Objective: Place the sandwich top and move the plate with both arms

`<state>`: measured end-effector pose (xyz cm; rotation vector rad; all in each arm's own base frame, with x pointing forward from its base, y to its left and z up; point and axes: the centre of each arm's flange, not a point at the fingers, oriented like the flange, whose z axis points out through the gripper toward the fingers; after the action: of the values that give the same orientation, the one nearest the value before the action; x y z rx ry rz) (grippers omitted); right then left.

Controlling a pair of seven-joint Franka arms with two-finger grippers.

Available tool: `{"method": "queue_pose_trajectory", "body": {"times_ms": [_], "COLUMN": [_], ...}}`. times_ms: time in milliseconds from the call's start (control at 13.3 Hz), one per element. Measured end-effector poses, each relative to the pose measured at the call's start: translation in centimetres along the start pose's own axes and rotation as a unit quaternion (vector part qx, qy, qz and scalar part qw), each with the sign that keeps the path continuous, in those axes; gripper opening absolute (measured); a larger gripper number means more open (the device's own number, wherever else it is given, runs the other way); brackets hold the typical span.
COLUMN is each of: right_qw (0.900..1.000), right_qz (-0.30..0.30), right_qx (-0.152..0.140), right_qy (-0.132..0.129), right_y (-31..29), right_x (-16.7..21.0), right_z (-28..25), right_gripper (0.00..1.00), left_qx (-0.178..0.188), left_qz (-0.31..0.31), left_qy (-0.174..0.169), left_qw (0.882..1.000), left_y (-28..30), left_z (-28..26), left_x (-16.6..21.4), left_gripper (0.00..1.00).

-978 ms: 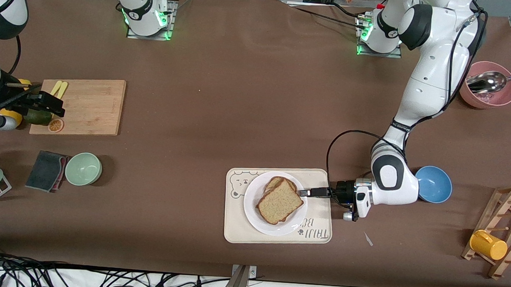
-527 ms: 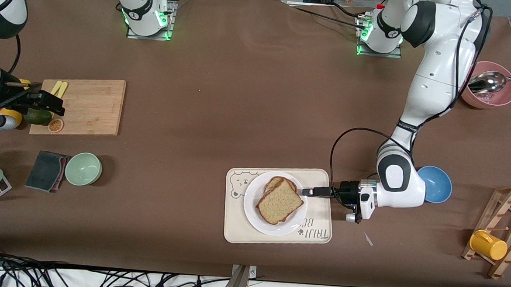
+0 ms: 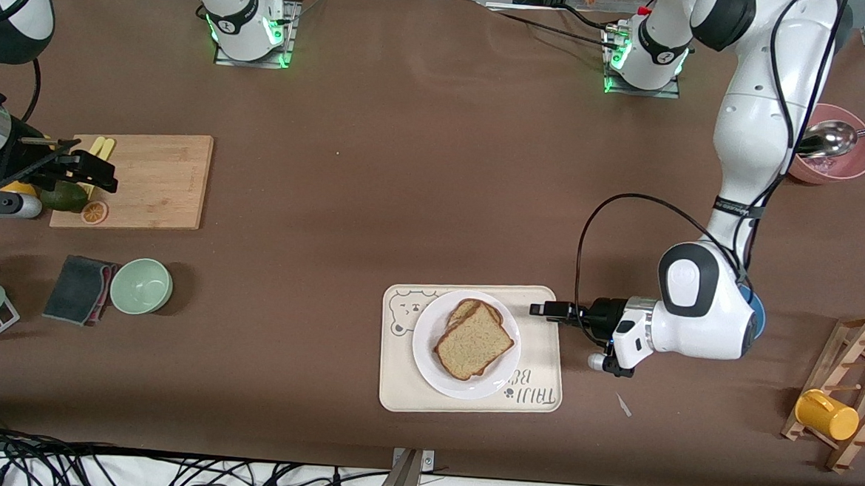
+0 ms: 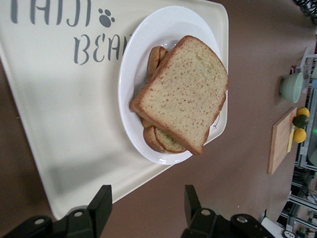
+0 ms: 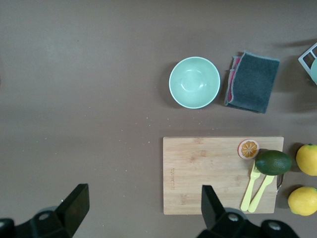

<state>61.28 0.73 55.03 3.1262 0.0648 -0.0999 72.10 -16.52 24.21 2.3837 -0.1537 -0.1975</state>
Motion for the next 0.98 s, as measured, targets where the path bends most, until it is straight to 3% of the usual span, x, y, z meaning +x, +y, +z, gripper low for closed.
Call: {"method": "queue_pose_trajectory", "body": {"times_ms": [376, 828, 978], "right_qw": [1.0, 1.0, 1.0], "right_qz": [0.001, 0.001, 0.001], "right_qx": [-0.001, -0.003, -0.003], "right_qy": [0.01, 0.029, 0.029], "right_y": [0.1, 0.0, 0.0], "right_x": [-0.7, -2.0, -2.0], "right_z": [-1.0, -1.9, -1.9], "right_gripper": [1.0, 1.0, 1.0], "left_qx": [0.132, 0.305, 0.332], "left_qz": [0.032, 0.057, 0.047], "left_qy": [-0.043, -0.03, -0.039], "left_qw": [0.99, 0.95, 0.941], "left_y": [4.0, 9.9, 12.6], "left_z": [-6.1, -19.2, -22.7], "left_x": [-1.9, -6.4, -9.2], "left_gripper": [0.67, 0.67, 0.68]}}
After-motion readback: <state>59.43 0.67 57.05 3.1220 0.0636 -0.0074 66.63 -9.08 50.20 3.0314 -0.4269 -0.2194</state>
